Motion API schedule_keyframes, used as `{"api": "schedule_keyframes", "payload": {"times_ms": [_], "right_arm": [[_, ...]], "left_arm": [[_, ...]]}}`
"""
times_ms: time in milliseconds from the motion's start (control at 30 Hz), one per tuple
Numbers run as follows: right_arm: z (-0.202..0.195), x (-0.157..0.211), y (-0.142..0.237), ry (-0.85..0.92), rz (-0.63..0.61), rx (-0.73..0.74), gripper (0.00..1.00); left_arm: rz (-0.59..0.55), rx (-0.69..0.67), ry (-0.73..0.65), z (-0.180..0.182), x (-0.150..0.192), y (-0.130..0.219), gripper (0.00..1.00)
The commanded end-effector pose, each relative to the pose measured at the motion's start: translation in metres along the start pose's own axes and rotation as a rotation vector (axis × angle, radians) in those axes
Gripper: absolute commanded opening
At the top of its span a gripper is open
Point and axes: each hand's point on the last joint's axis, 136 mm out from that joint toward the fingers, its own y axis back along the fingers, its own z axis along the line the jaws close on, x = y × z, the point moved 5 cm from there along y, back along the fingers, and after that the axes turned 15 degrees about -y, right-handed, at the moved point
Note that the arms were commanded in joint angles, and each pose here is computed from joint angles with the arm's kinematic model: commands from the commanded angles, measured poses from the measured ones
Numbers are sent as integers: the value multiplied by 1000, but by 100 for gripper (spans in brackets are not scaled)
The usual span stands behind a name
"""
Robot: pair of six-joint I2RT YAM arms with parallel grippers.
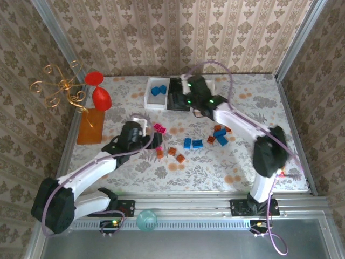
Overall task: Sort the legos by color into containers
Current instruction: Pick up the lego from the center of the table.
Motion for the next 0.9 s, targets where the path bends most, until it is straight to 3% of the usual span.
{"api": "schedule_keyframes", "payload": {"times_ms": [0, 200, 367, 600, 867], "right_arm": [[-54, 18, 37, -20, -29, 131, 78], [-124, 61, 110, -110, -57, 304, 84], [-143, 80, 143, -129, -93, 355, 87], [-149, 93, 158, -131, -113, 362, 89], [-146, 101, 162, -149, -110, 322, 89]], "left_arm": [[36, 21, -96, -35, -3, -9, 77], [153, 53, -203, -89, 9, -49, 69], [249, 69, -240, -110, 25, -83, 65], [324, 65, -253, -118, 37, -117, 62], [353, -46, -288, -108, 36, -144, 55]]}}
